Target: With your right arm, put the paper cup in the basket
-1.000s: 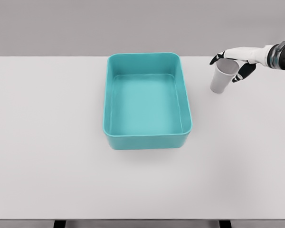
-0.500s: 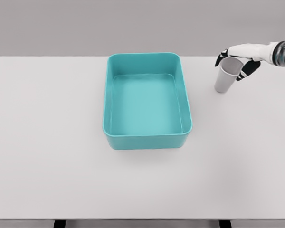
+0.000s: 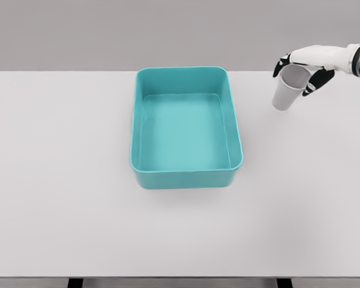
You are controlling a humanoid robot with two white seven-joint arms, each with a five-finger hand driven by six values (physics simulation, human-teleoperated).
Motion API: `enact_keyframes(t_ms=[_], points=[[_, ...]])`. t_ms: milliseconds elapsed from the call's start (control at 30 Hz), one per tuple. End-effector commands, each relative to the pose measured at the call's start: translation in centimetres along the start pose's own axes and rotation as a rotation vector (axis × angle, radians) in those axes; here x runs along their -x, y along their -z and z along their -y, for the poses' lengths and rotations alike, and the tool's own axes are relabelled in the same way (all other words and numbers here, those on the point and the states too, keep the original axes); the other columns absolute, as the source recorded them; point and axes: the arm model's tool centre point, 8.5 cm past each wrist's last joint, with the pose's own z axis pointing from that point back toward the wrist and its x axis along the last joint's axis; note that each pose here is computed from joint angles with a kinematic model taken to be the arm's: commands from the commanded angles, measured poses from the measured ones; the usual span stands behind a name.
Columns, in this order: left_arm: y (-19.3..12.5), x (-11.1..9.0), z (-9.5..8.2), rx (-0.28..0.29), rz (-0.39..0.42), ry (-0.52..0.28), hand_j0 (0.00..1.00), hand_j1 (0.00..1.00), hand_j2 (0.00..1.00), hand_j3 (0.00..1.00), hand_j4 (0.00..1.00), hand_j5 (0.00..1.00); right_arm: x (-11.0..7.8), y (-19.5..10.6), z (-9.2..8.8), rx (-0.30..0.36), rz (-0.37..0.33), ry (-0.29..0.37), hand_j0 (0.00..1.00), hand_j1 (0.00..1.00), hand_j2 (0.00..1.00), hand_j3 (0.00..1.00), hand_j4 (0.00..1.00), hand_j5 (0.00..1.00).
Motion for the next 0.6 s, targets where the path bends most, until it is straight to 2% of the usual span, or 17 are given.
enact_keyframes(t_ms=[0, 367, 567], points=[[0.0, 0.0, 0.0, 0.0, 0.0, 0.0, 1.0, 1.0, 1.0, 1.0, 1.0, 1.0, -0.5, -0.3, 0.3, 0.007, 0.015, -0.012, 0.67, 0.67, 0.67, 0.67, 0.67, 0.67], [0.0, 0.0, 0.0, 0.0, 0.0, 0.0, 1.0, 1.0, 1.0, 1.0, 1.0, 1.0, -2.8, -1.9, 1.9, 0.05, 0.089, -0.039, 0.67, 0.67, 0.67, 0.67, 0.67, 0.67], [0.0, 0.0, 0.0, 0.0, 0.0, 0.0, 1.0, 1.0, 1.0, 1.0, 1.0, 1.0, -3.4, -3.0, 2.6, 0.065, 0.11, -0.048, 0.67, 0.67, 0.67, 0.67, 0.67, 0.67]])
